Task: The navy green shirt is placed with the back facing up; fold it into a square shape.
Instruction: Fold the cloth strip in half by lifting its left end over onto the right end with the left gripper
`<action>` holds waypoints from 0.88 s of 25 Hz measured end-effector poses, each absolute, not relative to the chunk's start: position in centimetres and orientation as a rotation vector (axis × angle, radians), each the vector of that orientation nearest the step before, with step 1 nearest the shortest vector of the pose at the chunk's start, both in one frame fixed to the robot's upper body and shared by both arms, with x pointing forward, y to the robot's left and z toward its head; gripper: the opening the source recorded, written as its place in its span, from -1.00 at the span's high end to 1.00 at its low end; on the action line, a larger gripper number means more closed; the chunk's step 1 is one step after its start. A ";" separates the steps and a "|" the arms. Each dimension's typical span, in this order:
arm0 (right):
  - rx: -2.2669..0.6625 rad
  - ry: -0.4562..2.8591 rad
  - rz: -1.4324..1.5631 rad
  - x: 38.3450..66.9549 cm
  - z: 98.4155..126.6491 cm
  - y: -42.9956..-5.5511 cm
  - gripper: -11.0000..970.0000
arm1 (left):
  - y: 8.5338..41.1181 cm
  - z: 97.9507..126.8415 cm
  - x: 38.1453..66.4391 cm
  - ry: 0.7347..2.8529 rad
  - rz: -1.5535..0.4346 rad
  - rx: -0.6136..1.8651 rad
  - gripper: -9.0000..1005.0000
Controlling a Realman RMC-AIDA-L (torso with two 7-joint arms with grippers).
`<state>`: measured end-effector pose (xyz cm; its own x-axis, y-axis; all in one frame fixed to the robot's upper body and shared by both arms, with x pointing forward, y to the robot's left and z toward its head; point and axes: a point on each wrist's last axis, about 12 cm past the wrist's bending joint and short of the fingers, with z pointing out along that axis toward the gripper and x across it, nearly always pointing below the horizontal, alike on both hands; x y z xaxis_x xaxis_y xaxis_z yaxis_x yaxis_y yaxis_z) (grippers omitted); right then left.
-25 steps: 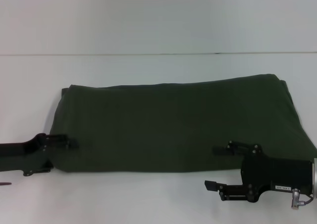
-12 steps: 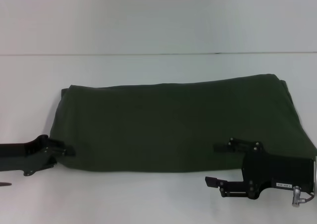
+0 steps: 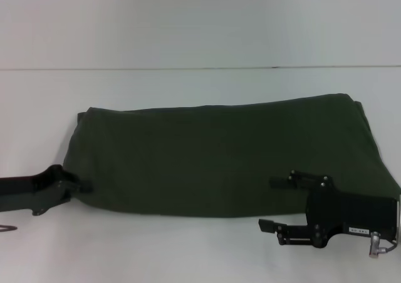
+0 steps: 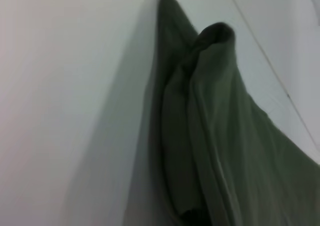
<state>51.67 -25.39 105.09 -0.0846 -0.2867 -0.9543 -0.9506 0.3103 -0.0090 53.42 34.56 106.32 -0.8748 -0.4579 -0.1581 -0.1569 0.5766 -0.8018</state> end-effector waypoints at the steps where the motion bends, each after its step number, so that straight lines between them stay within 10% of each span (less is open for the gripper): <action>1: -1.153 1.583 0.840 51.7 105.2 -25.4 -0.79 | 34.7 106.3 53.4 2.452 -1.202 -0.504 0.88; 22: -1.097 1.579 0.840 52.7 105.9 -25.2 -0.79 | 45.0 108.1 50.1 2.249 -0.817 -0.729 0.88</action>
<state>52.68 -25.20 105.88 -0.0918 -0.2455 -0.9650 -0.9374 0.3481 0.0007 50.10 44.97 108.08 -0.6488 -0.6671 -0.3661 -0.2767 0.6550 -0.7032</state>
